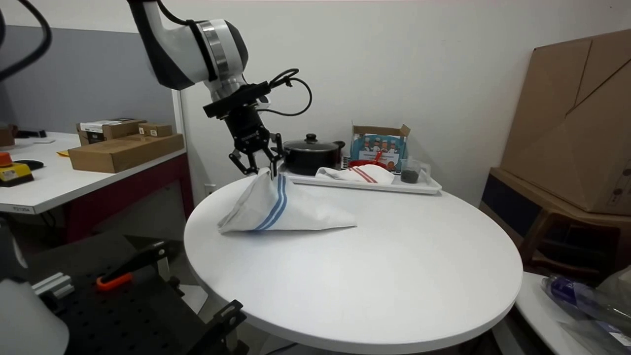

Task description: Fold the towel twice

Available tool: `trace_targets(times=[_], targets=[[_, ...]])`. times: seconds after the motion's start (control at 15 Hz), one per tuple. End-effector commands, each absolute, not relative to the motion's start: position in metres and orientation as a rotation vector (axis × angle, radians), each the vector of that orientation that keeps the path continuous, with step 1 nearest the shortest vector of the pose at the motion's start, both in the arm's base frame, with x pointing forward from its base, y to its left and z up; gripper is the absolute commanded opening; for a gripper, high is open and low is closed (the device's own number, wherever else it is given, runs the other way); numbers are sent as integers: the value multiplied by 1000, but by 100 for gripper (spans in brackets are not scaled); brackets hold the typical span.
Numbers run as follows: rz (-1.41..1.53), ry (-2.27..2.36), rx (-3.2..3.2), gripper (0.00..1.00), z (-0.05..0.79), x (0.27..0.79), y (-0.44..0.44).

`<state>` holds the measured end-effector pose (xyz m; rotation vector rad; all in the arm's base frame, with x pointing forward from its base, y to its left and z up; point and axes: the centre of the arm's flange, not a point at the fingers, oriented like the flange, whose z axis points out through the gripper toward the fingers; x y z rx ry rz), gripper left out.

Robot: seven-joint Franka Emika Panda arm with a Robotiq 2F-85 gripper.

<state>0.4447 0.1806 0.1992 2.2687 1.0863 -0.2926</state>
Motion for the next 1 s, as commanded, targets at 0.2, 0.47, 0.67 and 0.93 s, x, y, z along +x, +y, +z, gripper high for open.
trace_targets(times=[0.2,0.47,0.67,0.93], targets=[[-317,1356,1909,12,157,381,172],[-376,1350,1842,45,143,381,153],[-415,1317,1882,67,146,386,146],[-472,1253,1992,96,155,391,143]])
